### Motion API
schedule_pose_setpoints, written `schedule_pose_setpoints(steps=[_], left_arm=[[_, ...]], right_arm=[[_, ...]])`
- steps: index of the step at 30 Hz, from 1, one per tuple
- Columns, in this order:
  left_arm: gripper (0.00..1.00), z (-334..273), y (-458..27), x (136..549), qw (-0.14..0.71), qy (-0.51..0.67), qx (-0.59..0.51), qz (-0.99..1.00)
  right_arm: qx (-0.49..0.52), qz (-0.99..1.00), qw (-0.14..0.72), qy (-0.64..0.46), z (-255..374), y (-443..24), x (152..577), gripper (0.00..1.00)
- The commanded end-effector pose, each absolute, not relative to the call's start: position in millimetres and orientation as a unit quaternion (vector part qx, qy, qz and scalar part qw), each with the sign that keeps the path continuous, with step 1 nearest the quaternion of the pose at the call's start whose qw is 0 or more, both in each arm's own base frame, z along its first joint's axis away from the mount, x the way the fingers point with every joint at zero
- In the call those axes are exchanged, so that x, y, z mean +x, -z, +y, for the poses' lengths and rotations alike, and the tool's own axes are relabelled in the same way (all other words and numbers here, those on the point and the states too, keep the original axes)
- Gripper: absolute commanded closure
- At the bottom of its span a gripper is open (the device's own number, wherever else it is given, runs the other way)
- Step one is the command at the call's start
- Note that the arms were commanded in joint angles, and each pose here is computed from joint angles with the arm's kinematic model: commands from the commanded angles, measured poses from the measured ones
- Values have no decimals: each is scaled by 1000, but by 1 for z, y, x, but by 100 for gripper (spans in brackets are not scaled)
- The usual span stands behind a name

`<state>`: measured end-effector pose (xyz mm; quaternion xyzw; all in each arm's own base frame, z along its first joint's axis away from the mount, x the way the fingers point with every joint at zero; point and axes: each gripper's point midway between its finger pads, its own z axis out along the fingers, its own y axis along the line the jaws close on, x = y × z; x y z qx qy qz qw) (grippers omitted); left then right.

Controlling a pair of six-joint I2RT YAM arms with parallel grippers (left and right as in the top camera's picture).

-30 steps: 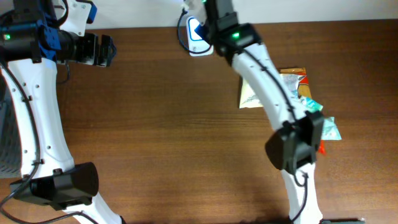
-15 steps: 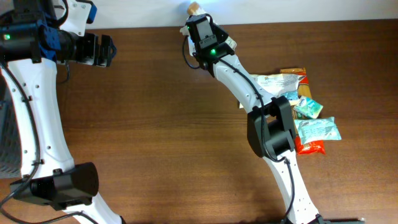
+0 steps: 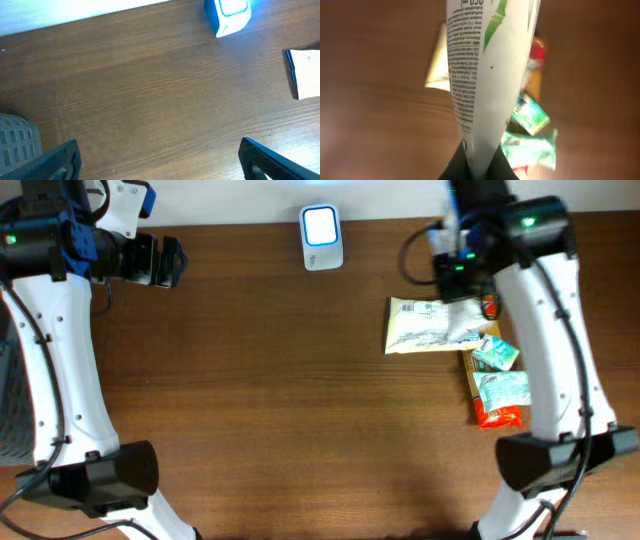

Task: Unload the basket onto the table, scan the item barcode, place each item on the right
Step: 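Lay white tube on pile at right, release right gripper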

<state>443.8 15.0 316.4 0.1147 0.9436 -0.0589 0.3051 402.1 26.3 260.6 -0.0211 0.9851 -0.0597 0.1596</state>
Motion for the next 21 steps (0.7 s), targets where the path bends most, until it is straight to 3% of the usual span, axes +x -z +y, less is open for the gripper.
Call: schedule_pose_setpoints(steps=[1,4,5,6,7,10,13,15,16,21], left_arm=[[1,15,-319,443,310,58,122,941],[1,15,-319,443,310,58,122,941],[1,15,-320,443,310,58,122,941],[1,15,-319,443,310,58,122,941],[1,15,-319,443,310,58,122,941],[1,15,-319,443,310,58,122,941],[1,15,-319,443,310,58,122,941],[1,15,-319,443,310,58,122,941],[1,15,-319,443,310,58,122,941],[1,15,-319,443,310,58,122,941]], right_arm=[[136,985,76,77,-45,-207,382,96],[165,983,5,84,-67,-134,360,96],[163,983,-9,85,-66,-116,353,74],[166,983,-11,82,-65,-112,353,38],[171,982,-9,82,-65,-113,353,30],[168,985,30,2,-39,-144,369,23],[103,983,146,-49,-4,-235,375,18],[55,962,259,-67,27,-318,350,16],[33,949,303,-78,39,-349,329,1],[-16,910,407,-83,45,-413,258,2]])
